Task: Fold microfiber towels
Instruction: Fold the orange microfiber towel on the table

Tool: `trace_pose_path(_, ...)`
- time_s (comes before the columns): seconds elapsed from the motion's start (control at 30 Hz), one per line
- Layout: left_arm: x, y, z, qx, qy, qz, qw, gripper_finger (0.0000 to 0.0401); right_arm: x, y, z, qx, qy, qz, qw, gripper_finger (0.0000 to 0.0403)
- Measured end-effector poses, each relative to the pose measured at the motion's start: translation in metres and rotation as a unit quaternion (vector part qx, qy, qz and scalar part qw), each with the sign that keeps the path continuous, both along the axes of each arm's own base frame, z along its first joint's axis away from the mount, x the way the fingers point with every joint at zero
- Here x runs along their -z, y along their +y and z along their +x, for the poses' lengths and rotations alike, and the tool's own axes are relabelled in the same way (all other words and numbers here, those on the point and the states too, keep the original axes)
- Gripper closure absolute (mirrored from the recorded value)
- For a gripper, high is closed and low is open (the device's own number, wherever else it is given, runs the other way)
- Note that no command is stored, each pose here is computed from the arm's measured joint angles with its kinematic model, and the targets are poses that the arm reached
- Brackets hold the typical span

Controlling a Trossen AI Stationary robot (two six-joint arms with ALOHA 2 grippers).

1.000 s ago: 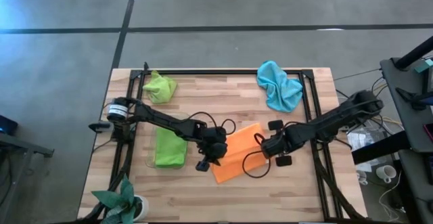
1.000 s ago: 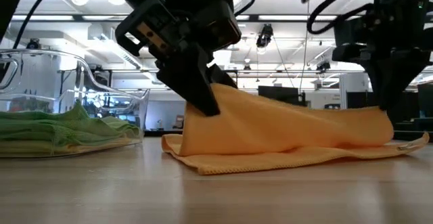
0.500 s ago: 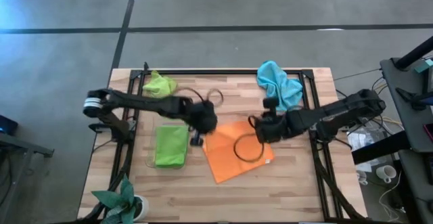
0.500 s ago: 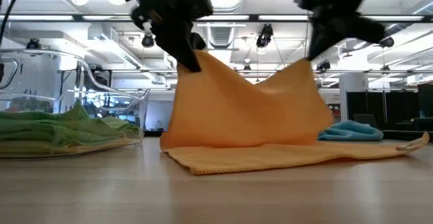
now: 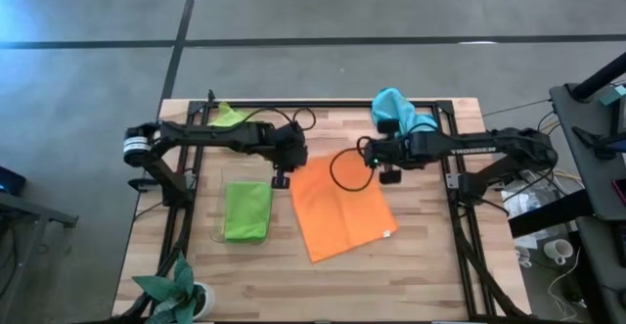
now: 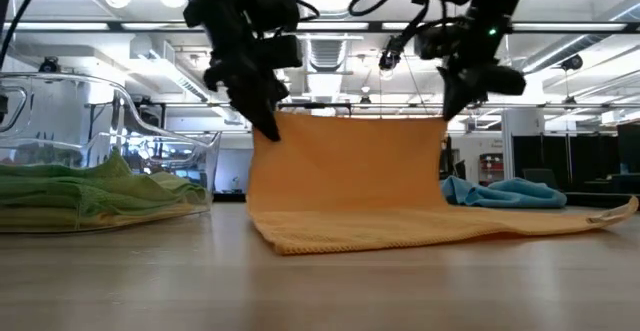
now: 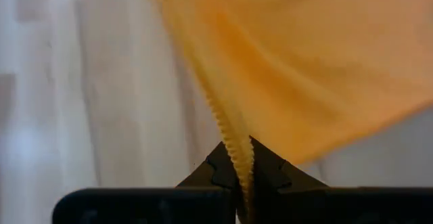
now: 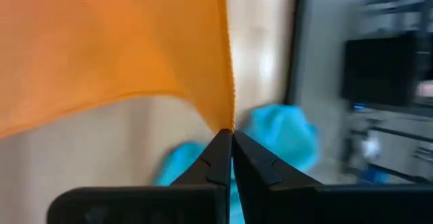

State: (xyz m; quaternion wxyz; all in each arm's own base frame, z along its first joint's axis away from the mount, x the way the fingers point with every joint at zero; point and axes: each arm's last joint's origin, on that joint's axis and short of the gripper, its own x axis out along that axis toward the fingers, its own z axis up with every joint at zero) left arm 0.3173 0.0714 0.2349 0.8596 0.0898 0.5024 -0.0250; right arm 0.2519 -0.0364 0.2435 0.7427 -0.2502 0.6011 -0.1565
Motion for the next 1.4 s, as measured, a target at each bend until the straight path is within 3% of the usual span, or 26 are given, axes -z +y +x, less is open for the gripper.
trace_pose_path(0.13, 0.002, -0.02, 0.0, 0.02, 0.013, -0.055, 0.998, 0.0401, 0.006, 0.018, -0.007, -0.007, 0.013, 0.083, 0.996, 0.0394)
trace_pose_path(0.23, 0.003, -0.037, 0.003, 0.045, 0.012, -0.09, 0.995, 0.0401, 0.012, 0.036, -0.011, -0.024, 0.023, 0.118, 0.992, 0.0394)
trace_pose_path(0.57, 0.018, -0.08, 0.022, 0.064, 0.013, -0.127, 0.99, 0.0401, 0.021, 0.08, -0.017, -0.042, 0.034, 0.131, 0.99, 0.0394)
trace_pose_path(0.97, 0.057, -0.118, 0.05, 0.131, 0.005, -0.162, 0.978, 0.0401, 0.039, 0.096, -0.03, -0.027, 0.048, 0.141, 0.989, 0.0394)
trace_pose_path(1.4, 0.043, -0.127, 0.057, 0.135, -0.007, -0.22, 0.966, 0.0401, 0.039, 0.102, -0.035, -0.039, 0.074, 0.179, 0.98, 0.0394)
